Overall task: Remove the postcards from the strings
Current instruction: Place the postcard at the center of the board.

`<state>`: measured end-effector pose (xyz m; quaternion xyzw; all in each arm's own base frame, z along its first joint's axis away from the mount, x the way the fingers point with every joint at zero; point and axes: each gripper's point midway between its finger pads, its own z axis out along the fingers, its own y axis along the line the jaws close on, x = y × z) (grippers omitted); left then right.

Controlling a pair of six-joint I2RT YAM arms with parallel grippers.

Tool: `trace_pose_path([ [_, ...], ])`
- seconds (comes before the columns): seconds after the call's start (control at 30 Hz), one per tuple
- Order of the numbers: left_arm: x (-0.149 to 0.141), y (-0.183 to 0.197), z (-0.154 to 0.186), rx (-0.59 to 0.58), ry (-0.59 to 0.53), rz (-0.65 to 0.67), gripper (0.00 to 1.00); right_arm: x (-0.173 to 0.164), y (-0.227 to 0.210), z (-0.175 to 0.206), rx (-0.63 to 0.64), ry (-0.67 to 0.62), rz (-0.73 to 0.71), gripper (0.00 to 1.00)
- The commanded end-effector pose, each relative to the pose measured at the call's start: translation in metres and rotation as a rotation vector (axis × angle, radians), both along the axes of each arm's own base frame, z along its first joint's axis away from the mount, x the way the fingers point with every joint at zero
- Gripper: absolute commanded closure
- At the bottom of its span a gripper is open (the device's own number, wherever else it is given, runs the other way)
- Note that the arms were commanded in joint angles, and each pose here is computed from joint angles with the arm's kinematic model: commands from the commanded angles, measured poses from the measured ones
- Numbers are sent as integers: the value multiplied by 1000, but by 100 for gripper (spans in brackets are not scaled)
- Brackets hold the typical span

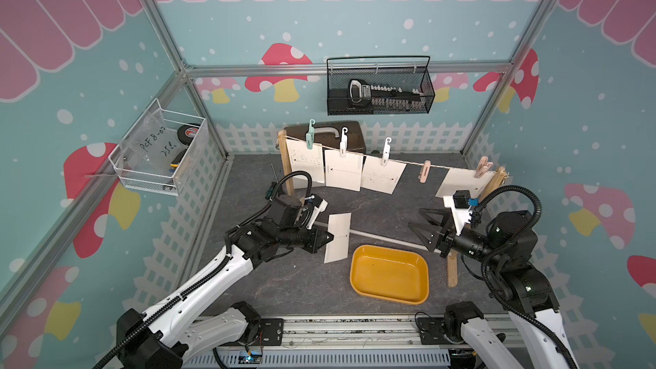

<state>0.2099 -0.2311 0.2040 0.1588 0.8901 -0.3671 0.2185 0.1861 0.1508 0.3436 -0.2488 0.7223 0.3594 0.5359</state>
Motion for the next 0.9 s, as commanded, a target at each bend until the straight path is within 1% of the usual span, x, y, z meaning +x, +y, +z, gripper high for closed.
trace_pose_path([
  [0.0, -22, 26, -36, 28, 306, 145, 100, -9, 2, -3, -22, -34, 35, 38],
  [0.1, -29, 34, -59, 14, 447, 206, 100, -10, 5, -10, -28, -27, 60, 37],
  [0.2, -38, 37, -79, 23, 544, 225, 100, -10, 7, -15, -35, -28, 75, 37],
  [0.3, -42, 40, -94, 38, 602, 246, 100, -9, 7, -17, -43, -31, 72, 37],
  [0.43, -39, 43, -109, 38, 645, 277, 100, -11, 8, -15, -48, -46, 77, 36],
  [0.53, -38, 48, -118, 75, 649, 293, 91, -11, 6, -13, -50, -56, 67, 36],
  [0.6, -33, 60, -125, 106, 653, 345, 79, -12, 6, -12, -51, -60, 60, 36],
  [0.7, -30, 66, -126, 125, 648, 373, 66, -13, 4, -9, -54, -63, 52, 35],
  [0.87, -14, 77, -114, 143, 573, 430, 54, -16, 3, 0, -58, -81, 51, 34],
])
